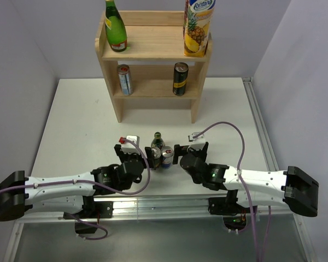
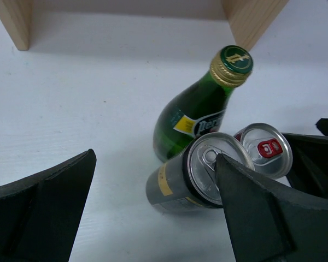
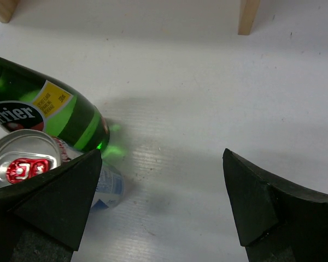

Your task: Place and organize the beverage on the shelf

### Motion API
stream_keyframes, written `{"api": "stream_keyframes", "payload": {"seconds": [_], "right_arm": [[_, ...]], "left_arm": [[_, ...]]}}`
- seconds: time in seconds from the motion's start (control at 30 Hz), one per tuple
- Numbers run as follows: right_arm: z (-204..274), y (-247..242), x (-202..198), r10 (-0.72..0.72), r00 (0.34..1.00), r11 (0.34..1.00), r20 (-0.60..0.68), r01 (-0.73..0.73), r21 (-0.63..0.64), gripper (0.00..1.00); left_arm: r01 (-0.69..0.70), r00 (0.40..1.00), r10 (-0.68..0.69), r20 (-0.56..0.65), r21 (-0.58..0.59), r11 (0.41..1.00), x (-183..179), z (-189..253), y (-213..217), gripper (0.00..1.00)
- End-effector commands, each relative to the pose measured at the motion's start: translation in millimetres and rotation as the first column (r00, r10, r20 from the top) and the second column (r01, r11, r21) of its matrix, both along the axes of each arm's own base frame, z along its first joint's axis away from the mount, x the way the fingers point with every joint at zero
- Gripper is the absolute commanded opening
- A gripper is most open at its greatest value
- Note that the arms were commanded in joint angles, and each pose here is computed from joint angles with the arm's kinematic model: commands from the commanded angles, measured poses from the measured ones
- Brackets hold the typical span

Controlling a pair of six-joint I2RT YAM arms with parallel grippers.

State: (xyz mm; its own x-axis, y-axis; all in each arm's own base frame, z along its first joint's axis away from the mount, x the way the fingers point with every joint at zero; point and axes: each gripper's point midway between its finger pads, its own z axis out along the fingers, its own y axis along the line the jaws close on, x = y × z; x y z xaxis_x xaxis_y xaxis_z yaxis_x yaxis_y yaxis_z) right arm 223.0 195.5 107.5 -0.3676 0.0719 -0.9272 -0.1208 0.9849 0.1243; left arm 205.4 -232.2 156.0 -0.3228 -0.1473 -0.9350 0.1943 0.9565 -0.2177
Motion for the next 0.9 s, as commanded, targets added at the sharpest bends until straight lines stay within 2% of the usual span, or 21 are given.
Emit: {"api": "stream_keyframes", "payload": {"seconds": [0.0, 0.27, 0.67, 0.8, 0.87], "right_arm": [[21.0, 5.4, 6.8, -0.037, 0.998, 0.999, 0.045, 0.035, 0.039, 0.99], [19.4, 6.0, 6.8, -0.036, 0.998, 0.999, 0.041, 0.035, 0.028, 0.99], [19.2, 7.5, 6.1, -0.031, 0.999, 0.999, 0.04, 0.03, 0.024, 0.99], [19.4, 7.2, 6.4, -0.034, 0.999, 0.999, 0.041, 0.033, 0.023, 0.99], [18.9, 7.2, 6.1, -0.034, 0.999, 0.999, 0.041, 0.033, 0.02, 0.99]], "left_arm": [[0.016, 1.0, -0.017, -0.009, -0.023, 1.0, -12.4, -15.2, -11.7, 0.99], [0.005, 1.0, -0.005, 0.016, -0.027, 1.0, -19.6, -6.9, -22.3, 0.99], [-0.074, 0.994, 0.075, 0.083, -0.015, 0.997, -10.4, 22.4, 5.5, 0.99], [-0.035, 0.995, 0.038, 0.097, -0.027, 0.999, -11.2, 30.7, 0.9, 0.99], [0.046, 0.994, -0.044, 0.095, -0.019, 0.999, -15.7, 32.1, -10.6, 0.99]]}}
